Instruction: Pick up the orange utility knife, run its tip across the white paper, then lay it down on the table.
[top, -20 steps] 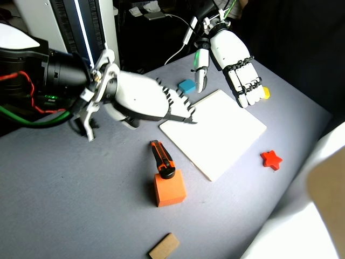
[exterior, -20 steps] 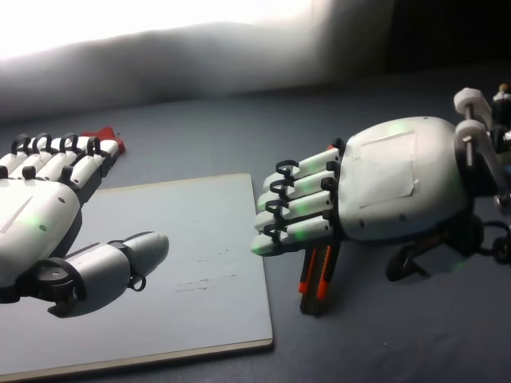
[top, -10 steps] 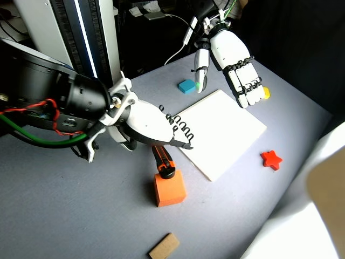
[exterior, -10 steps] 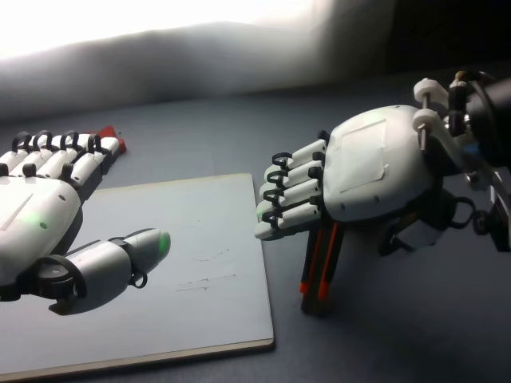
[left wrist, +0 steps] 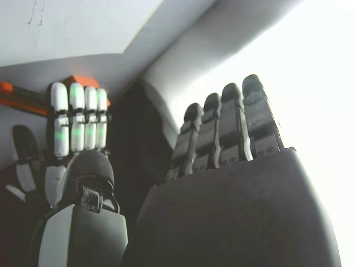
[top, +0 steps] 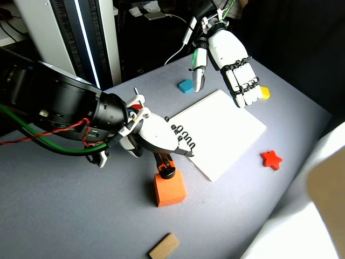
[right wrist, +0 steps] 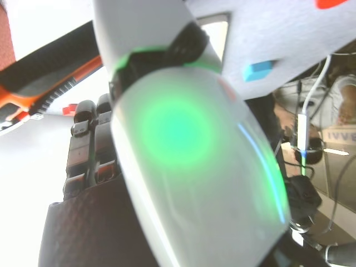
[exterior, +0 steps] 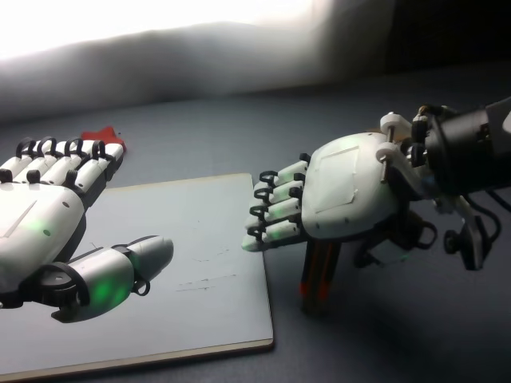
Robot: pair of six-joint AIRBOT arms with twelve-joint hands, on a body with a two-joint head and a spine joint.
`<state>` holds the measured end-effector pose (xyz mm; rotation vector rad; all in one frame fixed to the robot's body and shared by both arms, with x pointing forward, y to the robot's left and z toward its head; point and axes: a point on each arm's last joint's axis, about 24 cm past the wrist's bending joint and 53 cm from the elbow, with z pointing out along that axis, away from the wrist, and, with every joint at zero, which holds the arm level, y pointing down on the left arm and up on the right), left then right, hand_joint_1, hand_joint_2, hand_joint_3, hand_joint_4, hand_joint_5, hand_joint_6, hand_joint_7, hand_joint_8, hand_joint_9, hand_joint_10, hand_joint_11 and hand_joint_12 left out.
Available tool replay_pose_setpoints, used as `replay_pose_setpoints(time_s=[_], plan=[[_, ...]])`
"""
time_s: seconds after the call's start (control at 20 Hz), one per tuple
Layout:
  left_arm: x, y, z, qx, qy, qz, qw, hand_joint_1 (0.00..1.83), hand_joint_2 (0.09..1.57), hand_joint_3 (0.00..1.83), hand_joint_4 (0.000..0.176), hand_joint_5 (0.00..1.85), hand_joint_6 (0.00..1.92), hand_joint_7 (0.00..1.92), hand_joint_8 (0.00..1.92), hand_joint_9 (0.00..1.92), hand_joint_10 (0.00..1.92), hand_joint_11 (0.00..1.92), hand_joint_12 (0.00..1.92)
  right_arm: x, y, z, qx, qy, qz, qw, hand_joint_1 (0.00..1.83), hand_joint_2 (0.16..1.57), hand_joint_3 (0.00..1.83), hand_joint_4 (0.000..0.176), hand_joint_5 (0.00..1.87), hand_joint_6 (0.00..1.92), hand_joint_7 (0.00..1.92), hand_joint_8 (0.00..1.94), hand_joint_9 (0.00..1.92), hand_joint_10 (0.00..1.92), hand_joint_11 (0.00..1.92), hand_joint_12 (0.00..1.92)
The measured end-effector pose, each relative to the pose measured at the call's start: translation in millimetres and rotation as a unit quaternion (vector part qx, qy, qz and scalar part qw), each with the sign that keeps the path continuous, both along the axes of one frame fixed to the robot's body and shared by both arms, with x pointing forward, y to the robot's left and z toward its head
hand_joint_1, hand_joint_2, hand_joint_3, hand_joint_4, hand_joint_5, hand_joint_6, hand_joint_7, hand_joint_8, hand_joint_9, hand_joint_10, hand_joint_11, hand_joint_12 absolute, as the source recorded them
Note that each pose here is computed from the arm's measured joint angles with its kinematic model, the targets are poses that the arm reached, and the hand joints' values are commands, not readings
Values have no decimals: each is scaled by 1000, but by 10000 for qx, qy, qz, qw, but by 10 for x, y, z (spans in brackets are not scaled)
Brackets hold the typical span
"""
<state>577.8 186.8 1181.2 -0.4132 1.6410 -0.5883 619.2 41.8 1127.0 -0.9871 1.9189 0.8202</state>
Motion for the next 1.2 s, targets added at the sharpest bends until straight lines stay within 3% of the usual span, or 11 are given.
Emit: replay_pose_setpoints(time_s=[0.35,0.7,0.8,0.85,0.9,0.95,1.0,1.05,1.1,1.15,1.2], plan=[[46,58,29,7,-70,76,9999,14,1249,1,0,0,0,0,0,0,0,0,0,262,30,-109,55,-347,-451,9984,1151,1125,27,0,0,0,0,0,0,0,0,0],[115,107,104,-6,-228,113,9997,3,1250,1,0,0,0,0,0,0,0,0,0,246,94,-157,84,-351,-469,9982,1154,1148,33,0,0,0,0,0,0,0,0,0],[104,94,114,19,-239,108,9997,0,1246,0,0,0,0,0,0,0,0,9,4,220,81,-219,23,-321,-433,9985,1185,1138,24,0,89,35,82,30,72,30,0,0],[103,89,104,11,-218,105,9997,0,1245,0,0,0,0,0,0,0,0,20,10,220,75,-223,14,-333,-432,9985,1188,1147,12,0,157,29,167,15,132,30,0,152],[102,81,101,9,-221,101,9997,0,1247,0,0,0,0,3,1,3,1,28,14,219,58,-212,15,-354,-443,9984,1194,1154,8,0,275,84,359,66,272,111,0,634],[101,78,98,9,-214,94,9997,0,1247,0,0,0,0,3,1,3,1,28,14,215,52,-208,20,-349,-447,9984,1194,1154,8,0,275,84,359,66,272,111,0,634],[101,82,89,9,-197,100,9998,8,1246,0,0,0,0,0,0,0,0,21,14,218,48,-192,58,-343,-483,9982,1125,1239,85,0,589,1195,618,1301,429,1009,60,1562],[101,84,88,11,-195,104,9998,4,1248,0,0,0,0,0,0,0,0,23,17,219,52,-181,77,-351,-496,9981,1122,1267,78,0,579,1463,699,1532,572,1583,379,1842],[101,83,88,11,-196,103,9998,4,1248,0,0,0,0,0,0,0,0,23,17,228,52,-171,104,-350,-524,9980,1122,1267,78,0,579,1463,699,1532,572,1583,379,1842],[99,82,84,14,-190,101,9998,11,1250,1,0,0,0,0,0,0,0,17,20,229,58,-160,126,-359,-540,9978,1337,1094,399,0,958,1861,1091,1893,1106,1907,984,1918],[100,91,77,8,-173,121,9998,23,1248,0,0,0,0,9,0,12,0,3,101,229,54,-158,132,-353,-547,9978,1494,966,620,1,1297,1909,1444,1931,1500,1918,1433,1920]])
